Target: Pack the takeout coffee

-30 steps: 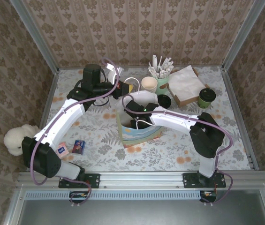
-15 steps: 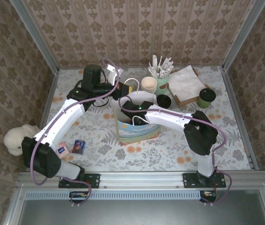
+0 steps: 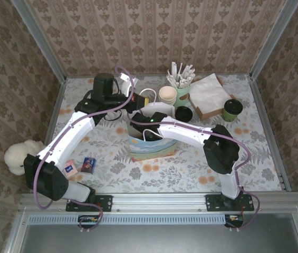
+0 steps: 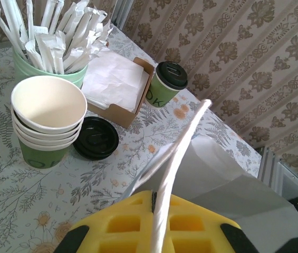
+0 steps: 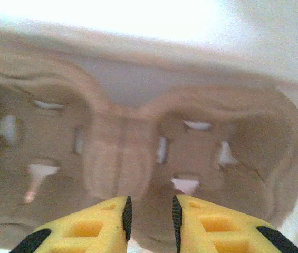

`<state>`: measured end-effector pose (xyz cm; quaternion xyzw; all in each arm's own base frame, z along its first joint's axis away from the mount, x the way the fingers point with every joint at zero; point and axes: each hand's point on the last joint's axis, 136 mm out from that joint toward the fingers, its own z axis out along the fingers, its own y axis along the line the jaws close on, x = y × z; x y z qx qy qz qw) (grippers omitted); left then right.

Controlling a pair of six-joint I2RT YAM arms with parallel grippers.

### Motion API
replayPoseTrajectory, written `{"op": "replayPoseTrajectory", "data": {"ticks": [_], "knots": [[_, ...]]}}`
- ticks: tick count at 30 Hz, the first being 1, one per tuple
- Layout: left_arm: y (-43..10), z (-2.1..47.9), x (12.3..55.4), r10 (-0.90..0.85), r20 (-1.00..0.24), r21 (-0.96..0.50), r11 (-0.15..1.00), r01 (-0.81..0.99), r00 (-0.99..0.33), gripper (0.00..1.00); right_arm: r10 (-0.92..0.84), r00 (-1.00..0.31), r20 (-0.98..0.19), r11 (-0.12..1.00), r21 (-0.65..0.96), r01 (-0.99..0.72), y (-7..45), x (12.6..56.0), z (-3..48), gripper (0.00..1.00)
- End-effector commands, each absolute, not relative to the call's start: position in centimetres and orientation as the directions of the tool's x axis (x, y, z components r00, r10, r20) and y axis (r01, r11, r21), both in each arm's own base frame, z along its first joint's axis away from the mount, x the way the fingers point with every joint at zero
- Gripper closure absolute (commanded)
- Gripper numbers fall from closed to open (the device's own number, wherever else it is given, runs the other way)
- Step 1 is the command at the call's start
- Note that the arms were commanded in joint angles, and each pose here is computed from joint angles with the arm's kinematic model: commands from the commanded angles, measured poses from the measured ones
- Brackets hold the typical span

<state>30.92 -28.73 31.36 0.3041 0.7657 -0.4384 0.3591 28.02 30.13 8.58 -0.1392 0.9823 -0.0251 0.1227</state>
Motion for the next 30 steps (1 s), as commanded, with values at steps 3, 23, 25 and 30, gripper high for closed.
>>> {"op": "replayPoseTrajectory", "data": {"ticks": [3,23,25,30], "knots": [[-28.2,32.5,30.1,0.159,-0.837,-0.420,0.430,0.799,-0.524,1.00,-0.303,-0.927,-0.223,0.953,-0.090,-0.290,29.7,27.4,8.4,0.67],[-28.3,32.9,29.8,0.140,-0.839,-0.433,0.413,0.801,-0.526,1.00,-0.260,-0.944,-0.205,0.966,-0.062,-0.253,28.7,27.5,5.2,0.62],[-28.3,32.9,29.7,0.139,-0.840,-0.433,0.413,0.801,-0.525,1.00,-0.248,-0.948,-0.202,0.969,-0.054,-0.242,28.8,27.3,5.1,0.61],[-28.1,32.7,29.5,0.143,-0.842,-0.423,0.423,0.801,-0.520,1.00,-0.232,-0.939,-0.254,0.971,-0.011,-0.237,29.4,27.8,7.1,0.58]]}}
